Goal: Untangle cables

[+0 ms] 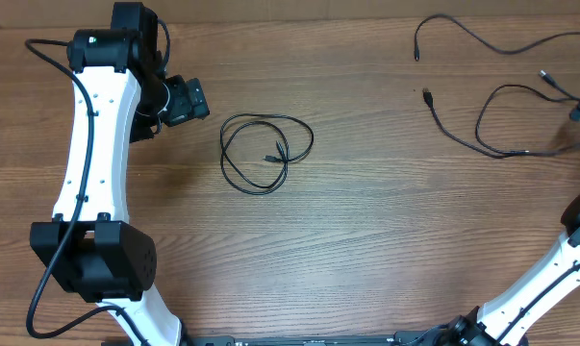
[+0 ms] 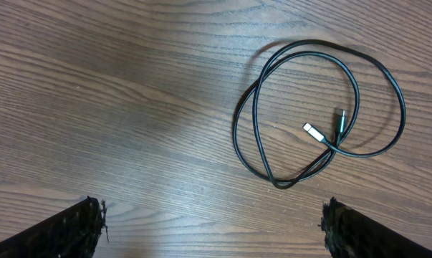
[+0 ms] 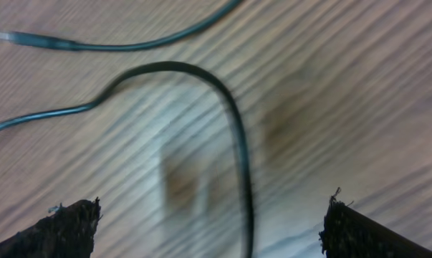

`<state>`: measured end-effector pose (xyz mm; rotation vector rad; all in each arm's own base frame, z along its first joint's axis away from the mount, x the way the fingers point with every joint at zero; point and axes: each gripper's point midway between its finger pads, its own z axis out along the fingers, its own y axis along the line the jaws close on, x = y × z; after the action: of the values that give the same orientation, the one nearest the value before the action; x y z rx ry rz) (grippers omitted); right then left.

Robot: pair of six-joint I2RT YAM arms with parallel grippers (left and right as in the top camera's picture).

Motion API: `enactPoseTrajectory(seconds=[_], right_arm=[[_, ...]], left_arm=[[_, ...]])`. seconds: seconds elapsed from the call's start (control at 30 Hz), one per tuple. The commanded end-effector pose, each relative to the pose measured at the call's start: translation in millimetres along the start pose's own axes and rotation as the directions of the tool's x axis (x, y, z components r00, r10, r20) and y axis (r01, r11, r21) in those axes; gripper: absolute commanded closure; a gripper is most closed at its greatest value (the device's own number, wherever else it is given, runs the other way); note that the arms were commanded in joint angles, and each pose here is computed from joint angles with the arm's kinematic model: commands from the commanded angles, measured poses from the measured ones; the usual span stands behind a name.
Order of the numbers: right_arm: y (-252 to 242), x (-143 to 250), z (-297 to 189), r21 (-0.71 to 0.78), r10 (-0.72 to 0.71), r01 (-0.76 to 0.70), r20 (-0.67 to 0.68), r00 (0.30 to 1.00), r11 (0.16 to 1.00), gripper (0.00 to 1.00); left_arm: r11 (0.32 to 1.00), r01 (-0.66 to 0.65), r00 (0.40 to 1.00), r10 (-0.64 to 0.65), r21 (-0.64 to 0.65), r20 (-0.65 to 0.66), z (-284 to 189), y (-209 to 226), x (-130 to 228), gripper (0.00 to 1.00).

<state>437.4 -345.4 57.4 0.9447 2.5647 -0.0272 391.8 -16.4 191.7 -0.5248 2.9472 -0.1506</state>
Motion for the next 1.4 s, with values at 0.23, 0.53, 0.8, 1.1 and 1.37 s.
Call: enactPoseTrajectory(seconds=[0.23, 0.53, 0.8, 1.1, 1.37], right_arm=[[103, -21, -46, -0.576, 0.021, 0.014, 0.055, 0.998, 0.817, 0.0], [39, -53, -79, -0.197, 0.196, -0.16, 0.175, 0.965, 0.967, 0.0], [83, -61, -129, -0.419, 0.219, -0.125, 0.184, 0.958, 0.899, 0.0], [182, 14, -121, -0.571, -0.027, 0.007, -0.026, 0.999, 0.821, 0.0], [256, 102, -63, -0.31, -0.393, 0.355, -0.069, 0.917, 0.882, 0.0]], left_arm=[[1.0, 0.025, 1.0, -0.025, 0.005, 0.005, -1, 0, -2, 0.01], [1.0, 0.023, 1.0, -0.024, 0.006, 0.005, -1, 0, -2, 0.0], [1.0, 0.023, 1.0, -0.024, 0.006, 0.005, -1, 0, -2, 0.0], [1.0, 0.023, 1.0, -0.024, 0.006, 0.005, -1, 0, -2, 0.01], [1.0, 0.023, 1.0, -0.024, 0.006, 0.005, -1, 0, -2, 0.0]])
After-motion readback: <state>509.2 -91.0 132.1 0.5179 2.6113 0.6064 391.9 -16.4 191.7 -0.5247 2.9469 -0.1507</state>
